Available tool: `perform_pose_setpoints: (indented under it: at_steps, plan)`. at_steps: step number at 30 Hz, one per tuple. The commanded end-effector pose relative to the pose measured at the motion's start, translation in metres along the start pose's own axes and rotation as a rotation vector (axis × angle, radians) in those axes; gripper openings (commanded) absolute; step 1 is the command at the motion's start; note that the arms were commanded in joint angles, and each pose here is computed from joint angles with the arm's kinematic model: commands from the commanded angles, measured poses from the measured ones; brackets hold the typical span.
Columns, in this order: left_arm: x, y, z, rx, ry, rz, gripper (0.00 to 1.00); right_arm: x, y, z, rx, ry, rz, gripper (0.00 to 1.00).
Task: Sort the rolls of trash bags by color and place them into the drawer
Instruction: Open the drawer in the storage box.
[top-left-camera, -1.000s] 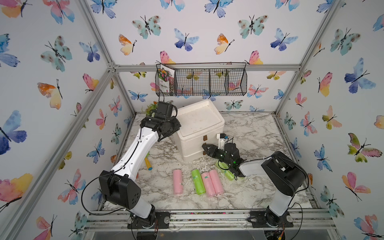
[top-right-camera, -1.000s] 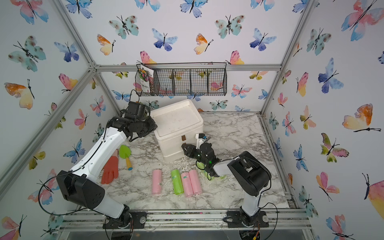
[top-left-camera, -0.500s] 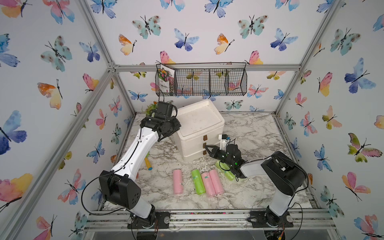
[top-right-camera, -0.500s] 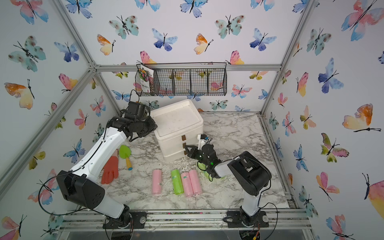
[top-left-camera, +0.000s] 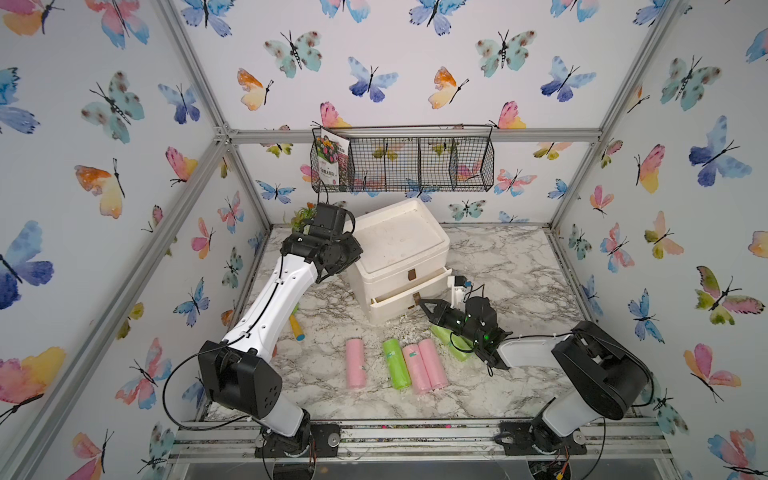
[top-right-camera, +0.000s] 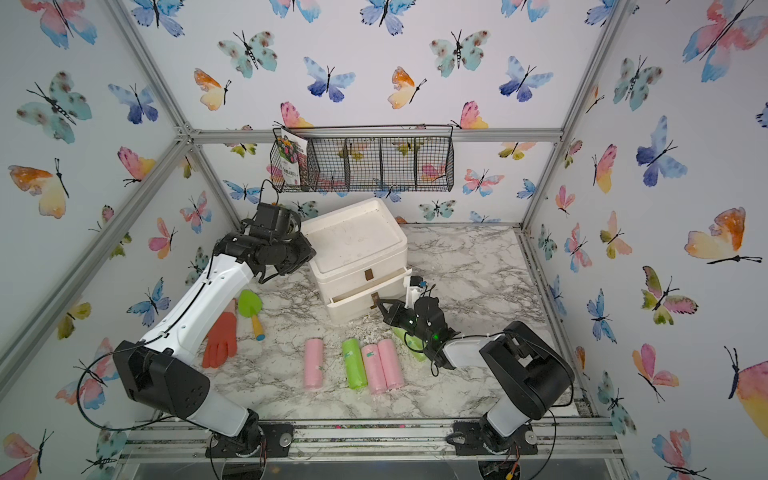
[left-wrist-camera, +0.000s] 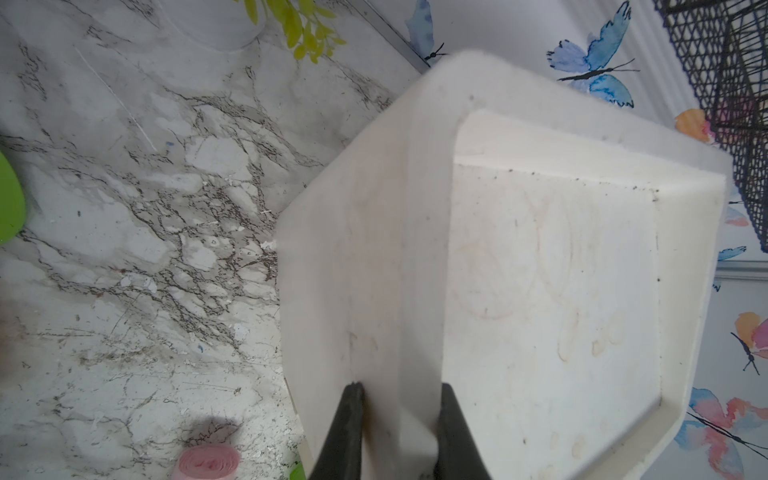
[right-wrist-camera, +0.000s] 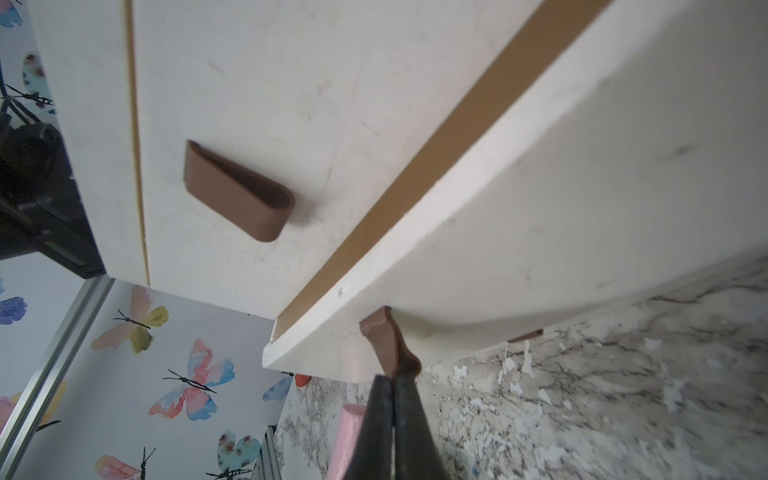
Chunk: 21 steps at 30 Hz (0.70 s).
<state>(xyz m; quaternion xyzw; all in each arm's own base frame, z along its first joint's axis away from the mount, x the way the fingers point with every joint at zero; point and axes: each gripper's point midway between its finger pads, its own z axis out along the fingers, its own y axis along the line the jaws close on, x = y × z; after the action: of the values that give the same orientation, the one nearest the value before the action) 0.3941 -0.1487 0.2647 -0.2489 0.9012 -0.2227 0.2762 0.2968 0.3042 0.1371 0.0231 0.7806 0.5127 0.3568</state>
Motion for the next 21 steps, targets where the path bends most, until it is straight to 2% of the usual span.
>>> perform_pose_setpoints:
  at_steps: [1,10,21]
  plan:
    - [-0.015,-0.058,-0.004,0.246,-0.018,-0.073,0.04,0.006,-0.003,-0.012,0.018,0.015,-0.006,0.02]
    - [-0.019,-0.062,0.001,0.250,-0.024,-0.079,0.04,0.025,-0.020,-0.047,0.100,0.058,0.002,0.02]
    - [-0.021,-0.064,0.007,0.250,-0.027,-0.087,0.04,0.045,-0.036,-0.066,0.179,0.128,-0.009,0.05]
